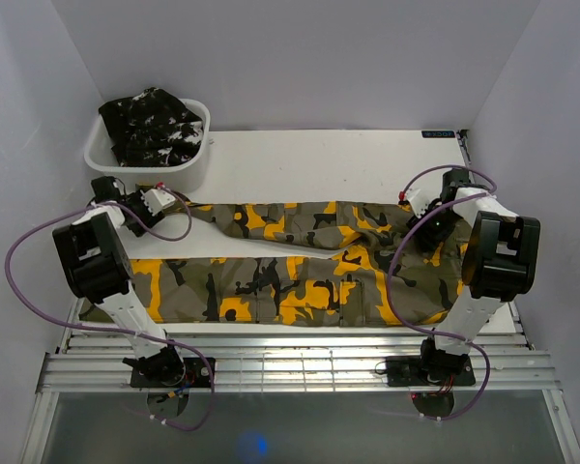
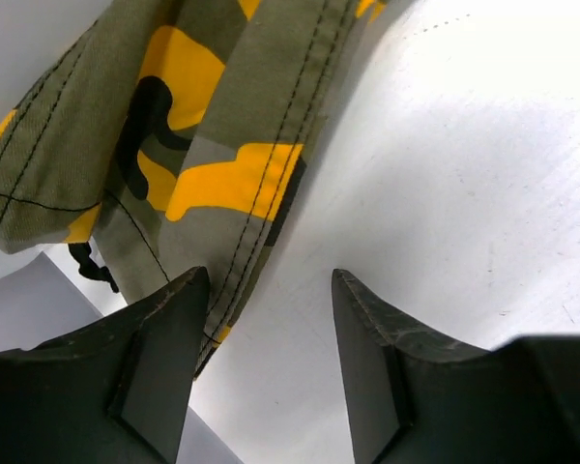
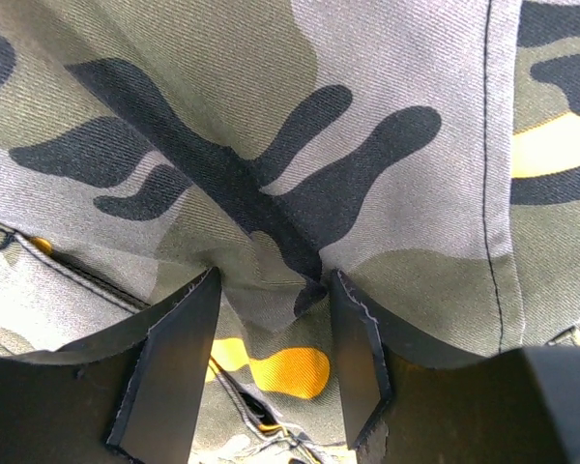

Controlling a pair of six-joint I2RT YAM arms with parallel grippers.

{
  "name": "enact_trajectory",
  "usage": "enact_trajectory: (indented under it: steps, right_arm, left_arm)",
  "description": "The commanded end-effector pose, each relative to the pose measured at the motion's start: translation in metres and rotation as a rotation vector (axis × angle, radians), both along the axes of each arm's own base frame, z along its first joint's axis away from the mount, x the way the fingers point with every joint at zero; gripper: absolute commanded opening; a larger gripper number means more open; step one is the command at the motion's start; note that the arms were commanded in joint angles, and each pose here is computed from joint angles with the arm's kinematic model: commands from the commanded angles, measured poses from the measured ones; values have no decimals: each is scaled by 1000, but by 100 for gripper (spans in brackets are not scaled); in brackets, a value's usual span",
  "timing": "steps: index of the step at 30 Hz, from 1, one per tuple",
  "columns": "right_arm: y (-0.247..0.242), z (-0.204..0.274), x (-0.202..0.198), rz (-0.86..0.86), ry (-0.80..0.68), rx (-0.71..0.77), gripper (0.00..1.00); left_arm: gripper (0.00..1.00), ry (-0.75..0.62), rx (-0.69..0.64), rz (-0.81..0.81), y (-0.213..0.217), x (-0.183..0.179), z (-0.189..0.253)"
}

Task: Fold and stack the trousers
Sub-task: Flatten the trousers out

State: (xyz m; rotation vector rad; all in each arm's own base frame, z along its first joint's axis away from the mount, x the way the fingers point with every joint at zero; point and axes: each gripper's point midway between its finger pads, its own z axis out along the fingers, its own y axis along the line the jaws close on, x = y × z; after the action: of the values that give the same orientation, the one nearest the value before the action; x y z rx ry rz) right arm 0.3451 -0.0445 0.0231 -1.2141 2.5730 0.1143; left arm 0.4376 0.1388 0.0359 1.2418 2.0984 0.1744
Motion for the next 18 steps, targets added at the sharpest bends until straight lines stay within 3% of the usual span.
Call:
enact_trajectory:
  steps: [1, 6, 9, 11, 14, 18]
  right_arm:
    - [-5, 6, -4, 0, -10, -27, 55]
    - [-11, 3, -3, 14, -18, -62, 52]
    - [-12, 5, 2, 12, -30, -63, 50]
    - [-12, 7, 5, 12, -42, -65, 49]
    - [-14, 8, 2, 11, -52, -75, 49]
    - [-21, 8, -7, 16, -73, -97, 48]
  left_arm:
    - [63, -71, 79, -15, 6, -2, 11]
    - [47, -179, 214, 90, 39, 27, 19]
    - [28, -217, 231, 138, 49, 35, 46]
    - [14, -179, 198, 132, 45, 29, 58]
    - [1, -126, 154, 116, 33, 5, 82]
    - [0, -68, 140, 108, 17, -37, 118]
